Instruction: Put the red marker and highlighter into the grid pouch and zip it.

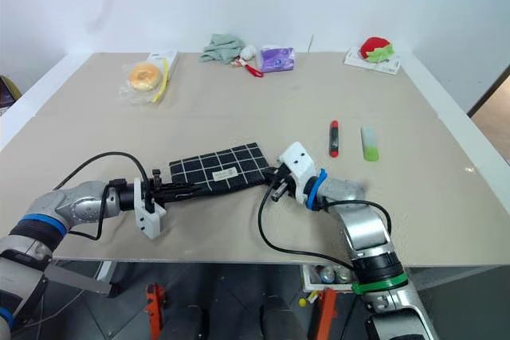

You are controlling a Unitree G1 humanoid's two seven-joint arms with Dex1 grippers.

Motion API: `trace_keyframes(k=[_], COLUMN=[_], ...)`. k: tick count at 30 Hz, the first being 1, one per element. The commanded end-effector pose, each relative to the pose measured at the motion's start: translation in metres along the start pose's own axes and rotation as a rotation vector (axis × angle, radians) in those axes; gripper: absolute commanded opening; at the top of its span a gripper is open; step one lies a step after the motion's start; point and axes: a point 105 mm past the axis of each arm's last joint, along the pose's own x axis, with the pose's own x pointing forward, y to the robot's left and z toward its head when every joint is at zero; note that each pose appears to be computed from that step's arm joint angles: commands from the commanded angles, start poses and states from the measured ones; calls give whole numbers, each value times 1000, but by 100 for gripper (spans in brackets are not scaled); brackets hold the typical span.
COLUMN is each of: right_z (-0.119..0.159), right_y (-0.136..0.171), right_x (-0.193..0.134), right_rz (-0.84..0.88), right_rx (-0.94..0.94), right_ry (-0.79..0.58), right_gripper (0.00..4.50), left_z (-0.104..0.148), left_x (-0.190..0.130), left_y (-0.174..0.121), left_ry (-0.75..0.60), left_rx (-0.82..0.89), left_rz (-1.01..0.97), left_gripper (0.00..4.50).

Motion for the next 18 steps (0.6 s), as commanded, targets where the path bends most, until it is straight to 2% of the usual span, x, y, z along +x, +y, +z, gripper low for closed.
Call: trace_keyframes(k=[1, 5, 6, 7, 10, 18], right_z=[25, 20, 11, 5, -19, -34], right_y=[0, -6, -8, -8, 1, 3], right_x=[-17, -29, -33, -35, -34, -20], right_rz=[15, -27, -41, -47, -29, -73], right_rx=[63, 67, 55, 48, -18, -120], right_ry=[-83, -48, -5, 26, 168, 261], right_gripper=[147, 340, 411, 447, 447, 447], left_z=[0, 3, 3, 3, 4, 6], left_x=[5, 8, 8, 8, 11, 15], left_y=[-25, -24, -24, -24, -24, -20], left_ry=[23, 20, 20, 20, 16, 11], left_rx=[-69, -76, -78, -79, -88, -99], left_rz=[-77, -73, -74, -74, -71, -61], left_gripper=[0, 0, 0, 0, 0, 0])
